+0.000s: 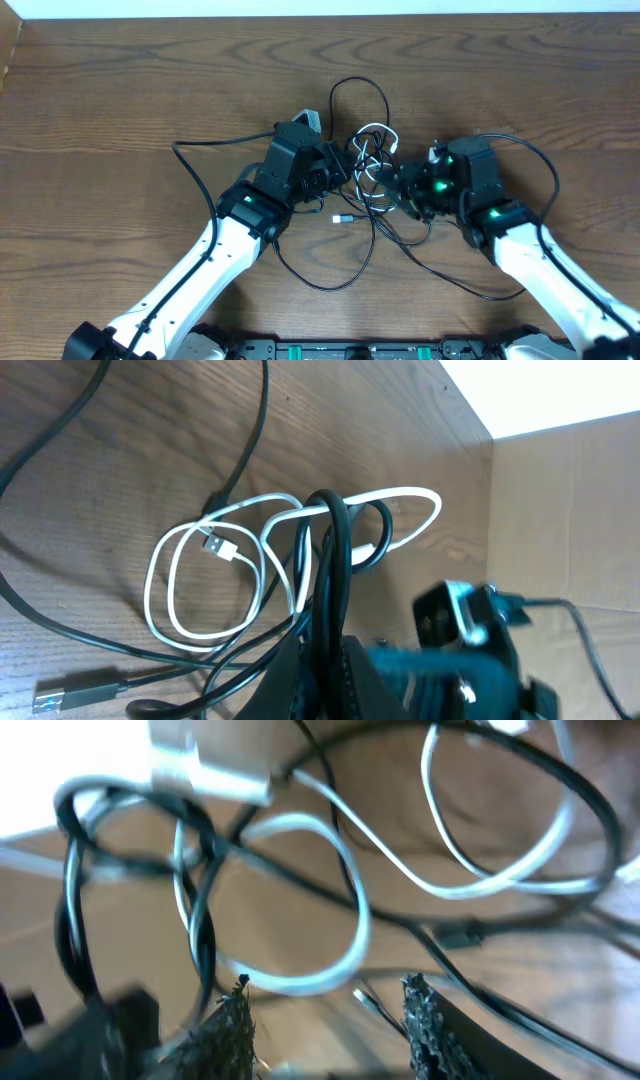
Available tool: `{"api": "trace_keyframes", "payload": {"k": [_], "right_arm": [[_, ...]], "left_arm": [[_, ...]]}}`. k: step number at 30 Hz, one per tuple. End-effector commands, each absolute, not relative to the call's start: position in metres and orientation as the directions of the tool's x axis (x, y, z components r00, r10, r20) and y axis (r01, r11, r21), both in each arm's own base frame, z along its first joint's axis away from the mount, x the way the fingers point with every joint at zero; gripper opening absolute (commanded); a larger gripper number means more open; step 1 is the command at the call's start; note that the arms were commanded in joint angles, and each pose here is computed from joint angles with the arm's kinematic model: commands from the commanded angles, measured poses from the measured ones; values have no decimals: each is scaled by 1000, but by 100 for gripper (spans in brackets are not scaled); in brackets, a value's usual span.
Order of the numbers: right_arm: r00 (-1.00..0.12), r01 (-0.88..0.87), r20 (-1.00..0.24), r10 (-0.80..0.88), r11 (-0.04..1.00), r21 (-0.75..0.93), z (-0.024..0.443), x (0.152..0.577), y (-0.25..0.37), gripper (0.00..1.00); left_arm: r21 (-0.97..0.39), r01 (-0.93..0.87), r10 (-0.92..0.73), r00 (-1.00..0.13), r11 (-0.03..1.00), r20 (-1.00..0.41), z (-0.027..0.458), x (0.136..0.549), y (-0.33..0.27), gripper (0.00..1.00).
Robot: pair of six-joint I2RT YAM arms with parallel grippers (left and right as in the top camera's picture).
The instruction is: Untangle cables
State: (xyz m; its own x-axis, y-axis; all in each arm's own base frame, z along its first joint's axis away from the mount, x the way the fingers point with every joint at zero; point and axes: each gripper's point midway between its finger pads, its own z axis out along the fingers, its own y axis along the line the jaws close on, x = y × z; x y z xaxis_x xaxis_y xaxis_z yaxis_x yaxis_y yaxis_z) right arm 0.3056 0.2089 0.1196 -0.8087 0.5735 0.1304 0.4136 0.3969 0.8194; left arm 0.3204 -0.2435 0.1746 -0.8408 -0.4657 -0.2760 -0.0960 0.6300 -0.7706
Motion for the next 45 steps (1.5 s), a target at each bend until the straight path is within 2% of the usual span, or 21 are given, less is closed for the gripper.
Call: {"api": "trace_keyframes", "payload": {"k": [1, 3, 5, 9, 15, 19, 22, 26, 32, 39, 41, 45], "right_arm": [[-738, 511, 215, 639, 322, 797, 109, 320, 211, 45], [-742, 512, 244, 624, 293, 808, 106, 326, 221, 41], [-764, 500, 274, 584, 268, 823, 106, 327, 234, 31], [-805, 480, 292, 516, 278, 832, 102, 319, 250, 1], [-852, 461, 329, 407, 287, 840, 107, 301, 263, 1], [-880, 411, 286, 378, 309, 857, 108, 299, 263, 1], [-908, 360, 227, 353, 378, 853, 97, 292, 259, 1], [-924, 351, 189, 333, 540, 765, 61, 271, 239, 1], [-946, 296, 123, 300, 646, 704, 50, 258, 214, 1], [-895, 365, -61, 443, 802, 473, 56, 251, 122, 1], [-866, 379, -145, 478, 818, 431, 71, 249, 93, 1], [-818, 353, -274, 506, 817, 455, 103, 253, 65, 1]], "left_arm": [[-784, -94, -455, -854, 614, -254, 175, 317, -247, 8], [-786, -92, -450, -857, 612, -250, 175, 316, -248, 8], [-786, -92, -451, -857, 612, -250, 175, 317, -248, 8], [-786, -92, -451, -856, 612, -251, 175, 317, -248, 8], [-786, -92, -451, -856, 612, -251, 175, 317, -248, 8], [-784, -92, -453, -855, 613, -254, 175, 317, -248, 8], [-781, -56, -438, -852, 622, -288, 178, 320, -247, 8], [-788, 3, -441, -827, 616, -348, 190, 332, -244, 8], [-813, 41, -480, -790, 581, -382, 206, 353, -228, 8], [-823, 125, -474, -765, 554, -435, 223, 372, -196, 8], [-824, 108, -500, -748, 557, -436, 224, 379, -180, 8], [-785, 146, -481, -719, 602, -502, 223, 385, -166, 8]]}}
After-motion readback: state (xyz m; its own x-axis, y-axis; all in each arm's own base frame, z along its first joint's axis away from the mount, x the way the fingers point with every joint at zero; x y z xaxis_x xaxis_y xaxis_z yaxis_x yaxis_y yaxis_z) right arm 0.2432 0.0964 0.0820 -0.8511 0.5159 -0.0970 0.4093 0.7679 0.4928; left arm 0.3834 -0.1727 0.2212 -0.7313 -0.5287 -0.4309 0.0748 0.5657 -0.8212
